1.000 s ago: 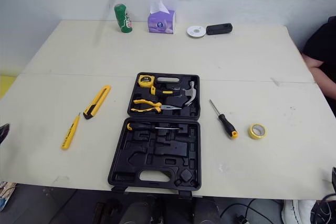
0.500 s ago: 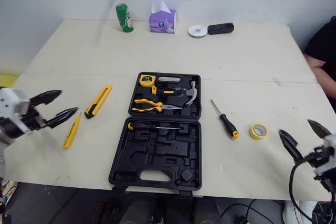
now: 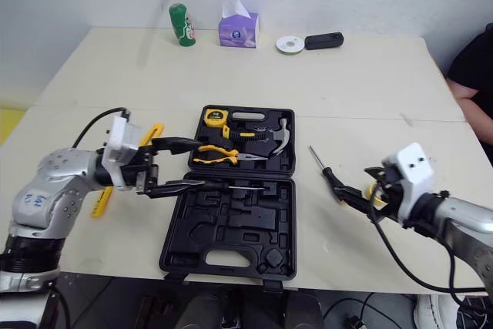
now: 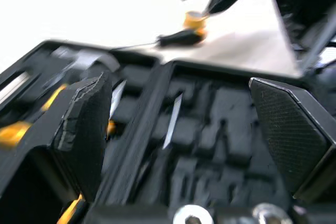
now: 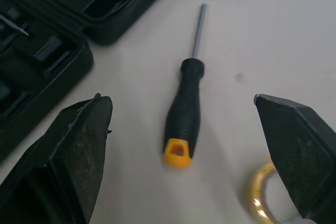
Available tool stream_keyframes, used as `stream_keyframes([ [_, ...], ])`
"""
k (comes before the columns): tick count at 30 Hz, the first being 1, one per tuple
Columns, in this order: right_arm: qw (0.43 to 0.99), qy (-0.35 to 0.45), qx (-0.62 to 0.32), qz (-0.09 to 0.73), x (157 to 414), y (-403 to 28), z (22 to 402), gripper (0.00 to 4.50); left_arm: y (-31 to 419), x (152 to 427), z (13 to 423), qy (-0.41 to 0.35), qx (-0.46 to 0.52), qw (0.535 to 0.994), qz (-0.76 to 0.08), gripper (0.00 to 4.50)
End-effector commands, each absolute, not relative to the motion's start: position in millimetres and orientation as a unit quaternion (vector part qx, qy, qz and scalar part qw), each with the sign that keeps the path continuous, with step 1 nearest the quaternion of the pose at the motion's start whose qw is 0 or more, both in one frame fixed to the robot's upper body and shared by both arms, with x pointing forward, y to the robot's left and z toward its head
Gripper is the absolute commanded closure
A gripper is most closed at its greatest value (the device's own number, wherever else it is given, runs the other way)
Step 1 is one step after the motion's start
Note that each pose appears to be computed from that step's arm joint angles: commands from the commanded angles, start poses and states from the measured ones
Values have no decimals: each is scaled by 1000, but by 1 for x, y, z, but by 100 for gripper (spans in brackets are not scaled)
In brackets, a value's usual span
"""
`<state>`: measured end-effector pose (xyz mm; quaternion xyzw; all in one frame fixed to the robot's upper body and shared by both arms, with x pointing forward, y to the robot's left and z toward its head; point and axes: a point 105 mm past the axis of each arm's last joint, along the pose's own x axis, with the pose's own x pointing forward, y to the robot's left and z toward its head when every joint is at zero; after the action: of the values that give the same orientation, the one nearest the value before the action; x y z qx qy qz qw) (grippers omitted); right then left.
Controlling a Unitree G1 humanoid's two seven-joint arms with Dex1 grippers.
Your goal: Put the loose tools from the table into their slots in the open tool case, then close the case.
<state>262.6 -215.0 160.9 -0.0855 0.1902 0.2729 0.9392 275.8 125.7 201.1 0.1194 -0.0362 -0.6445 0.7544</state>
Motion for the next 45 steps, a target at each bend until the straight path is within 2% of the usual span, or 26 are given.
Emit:
stream_keyframes([
  [1, 935, 215, -97, 266, 261, -214, 160, 0, 119, 266, 210, -50, 124, 741, -658, 9],
  [13, 930, 264, -105, 231, 273, -217, 130, 0, 108, 259, 212, -59, 121, 739, -660, 9],
  [24, 926, 274, -101, 237, 284, -211, 122, 0, 104, 245, 211, -47, 117, 716, -687, 9],
  [33, 934, 270, -88, 217, 288, -215, 119, 0, 105, 242, 209, -43, 114, 716, -688, 9],
  [36, 931, 274, -97, 220, 286, -213, 112, 79, 105, 242, 208, -40, 115, 714, -690, 0],
  [41, 933, 271, -86, 219, 286, -210, 110, 317, 106, 242, 209, -37, 116, 710, -694, 0],
  [42, 934, 269, -85, 218, 286, -210, 110, 353, 106, 242, 209, -37, 116, 709, -695, 0],
  [45, 939, 264, -77, 207, 287, -212, 111, 351, 106, 239, 208, -28, 113, 701, -704, 0],
])
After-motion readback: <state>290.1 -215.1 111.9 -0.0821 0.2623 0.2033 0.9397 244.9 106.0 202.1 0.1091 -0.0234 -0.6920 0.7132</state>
